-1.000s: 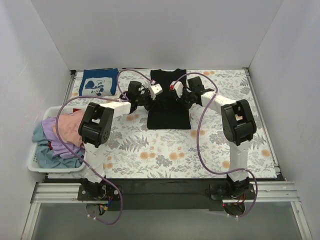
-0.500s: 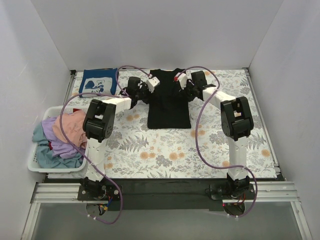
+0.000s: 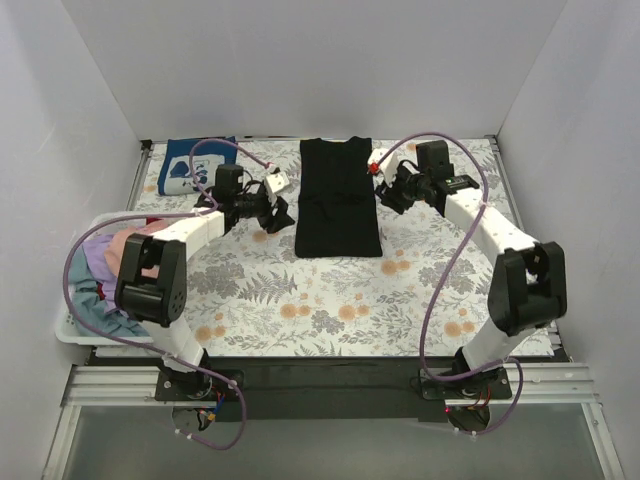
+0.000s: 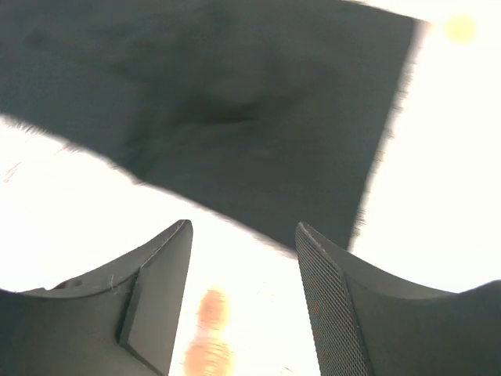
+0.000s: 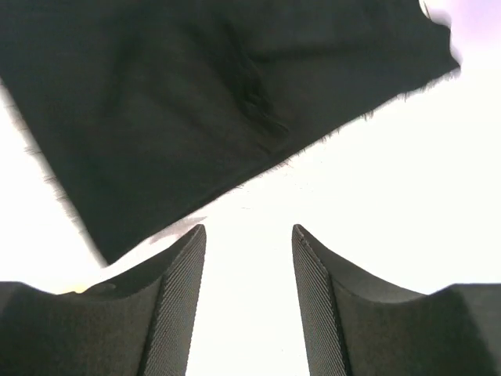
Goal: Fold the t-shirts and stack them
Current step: Fold the tshirt
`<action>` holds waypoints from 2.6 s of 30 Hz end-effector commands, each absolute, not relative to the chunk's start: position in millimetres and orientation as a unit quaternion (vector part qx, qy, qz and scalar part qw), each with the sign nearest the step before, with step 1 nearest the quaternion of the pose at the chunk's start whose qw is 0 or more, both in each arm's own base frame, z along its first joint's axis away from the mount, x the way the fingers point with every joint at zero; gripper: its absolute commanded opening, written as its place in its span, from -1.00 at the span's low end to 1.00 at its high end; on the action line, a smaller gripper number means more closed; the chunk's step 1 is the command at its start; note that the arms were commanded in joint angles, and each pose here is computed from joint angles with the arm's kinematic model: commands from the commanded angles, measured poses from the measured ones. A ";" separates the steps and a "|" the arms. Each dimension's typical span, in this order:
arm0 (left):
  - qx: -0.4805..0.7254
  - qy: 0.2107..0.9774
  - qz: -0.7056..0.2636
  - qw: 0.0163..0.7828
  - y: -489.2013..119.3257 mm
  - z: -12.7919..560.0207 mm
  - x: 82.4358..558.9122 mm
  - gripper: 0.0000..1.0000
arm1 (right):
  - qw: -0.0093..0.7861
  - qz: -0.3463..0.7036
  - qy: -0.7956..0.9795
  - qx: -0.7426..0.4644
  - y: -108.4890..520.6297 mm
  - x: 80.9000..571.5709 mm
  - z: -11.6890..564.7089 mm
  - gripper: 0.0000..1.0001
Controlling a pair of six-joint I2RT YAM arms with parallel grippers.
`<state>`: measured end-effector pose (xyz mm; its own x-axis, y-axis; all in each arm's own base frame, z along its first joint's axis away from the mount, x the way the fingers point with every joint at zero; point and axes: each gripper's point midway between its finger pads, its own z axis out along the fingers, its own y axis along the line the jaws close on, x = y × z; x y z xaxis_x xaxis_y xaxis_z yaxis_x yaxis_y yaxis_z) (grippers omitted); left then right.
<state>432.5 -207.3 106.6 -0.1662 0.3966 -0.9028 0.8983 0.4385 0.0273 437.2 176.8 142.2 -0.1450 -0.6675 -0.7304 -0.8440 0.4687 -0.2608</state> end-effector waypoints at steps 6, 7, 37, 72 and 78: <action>0.618 0.609 -0.281 0.409 -231.5 71.0 332.2 -0.07 | 0.302 0.152 0.671 -0.660 200.7 315.6 66.5 0.00; 0.628 0.604 -0.276 0.405 -236.7 67.1 330.4 -0.06 | 0.303 0.144 0.670 -0.662 201.2 318.1 62.6 0.00; 0.634 0.620 -0.232 0.400 -236.3 39.7 356.1 -0.05 | 0.311 0.132 0.658 -0.673 212.6 345.3 47.0 0.02; 0.606 0.632 -0.243 0.417 -225.9 133.2 370.5 -1.00 | 0.331 0.145 0.697 -0.620 203.8 373.8 142.3 -0.97; 0.605 0.623 -0.248 0.430 -222.2 163.9 343.0 -1.00 | 0.303 0.174 0.702 -0.620 201.2 334.5 157.1 -0.97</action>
<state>369.1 -226.8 140.8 0.1170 0.5630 -0.8181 0.9605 0.1451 0.2373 370.7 209.7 145.6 0.0143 -0.7602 -0.6496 -0.9605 0.1701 -0.2201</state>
